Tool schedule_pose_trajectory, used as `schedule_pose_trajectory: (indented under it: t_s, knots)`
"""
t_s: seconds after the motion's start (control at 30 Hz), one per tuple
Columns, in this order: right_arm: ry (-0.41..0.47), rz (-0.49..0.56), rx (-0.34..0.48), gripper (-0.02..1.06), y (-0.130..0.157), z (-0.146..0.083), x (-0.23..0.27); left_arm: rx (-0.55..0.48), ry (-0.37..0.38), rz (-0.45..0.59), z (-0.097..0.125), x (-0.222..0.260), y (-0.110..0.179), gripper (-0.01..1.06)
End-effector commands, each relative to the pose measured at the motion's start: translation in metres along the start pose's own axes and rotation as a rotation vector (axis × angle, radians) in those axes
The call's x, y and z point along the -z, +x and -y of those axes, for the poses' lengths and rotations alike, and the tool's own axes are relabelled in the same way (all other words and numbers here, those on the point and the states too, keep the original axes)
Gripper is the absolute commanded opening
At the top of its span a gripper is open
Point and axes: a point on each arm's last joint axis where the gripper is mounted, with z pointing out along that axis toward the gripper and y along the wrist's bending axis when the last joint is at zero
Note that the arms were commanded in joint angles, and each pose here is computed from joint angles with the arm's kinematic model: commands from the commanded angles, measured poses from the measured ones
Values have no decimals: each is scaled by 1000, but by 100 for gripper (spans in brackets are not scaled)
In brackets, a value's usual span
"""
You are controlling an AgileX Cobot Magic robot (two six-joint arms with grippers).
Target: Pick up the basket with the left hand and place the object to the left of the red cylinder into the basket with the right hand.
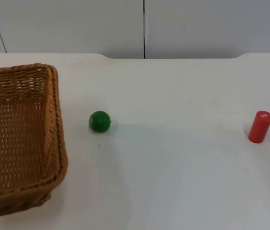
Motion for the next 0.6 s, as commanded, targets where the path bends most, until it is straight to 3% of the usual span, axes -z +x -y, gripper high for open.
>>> schedule_pose_trajectory:
  t_s: [0.0, 0.3, 0.43, 0.47, 0.57]
  knots:
    - [-52, 32, 31, 105, -3, -4, 1, 4, -1, 31, -2, 3, -1, 0]
    - [-252, 24, 147, 105, -9, -25, -9, 7, -10, 65, -2, 4, -4, 0]
    - [-316, -26, 283, 105, -29, -51, -30, -4, 1, 69, -1, 4, -4, 0]
    - [-316, -26, 283, 105, -29, -51, -30, -4, 1, 69, -1, 4, -4, 0]
    - [-367, -30, 411, 105, -56, -89, -57, -7, 5, 72, -1, 4, -4, 0]
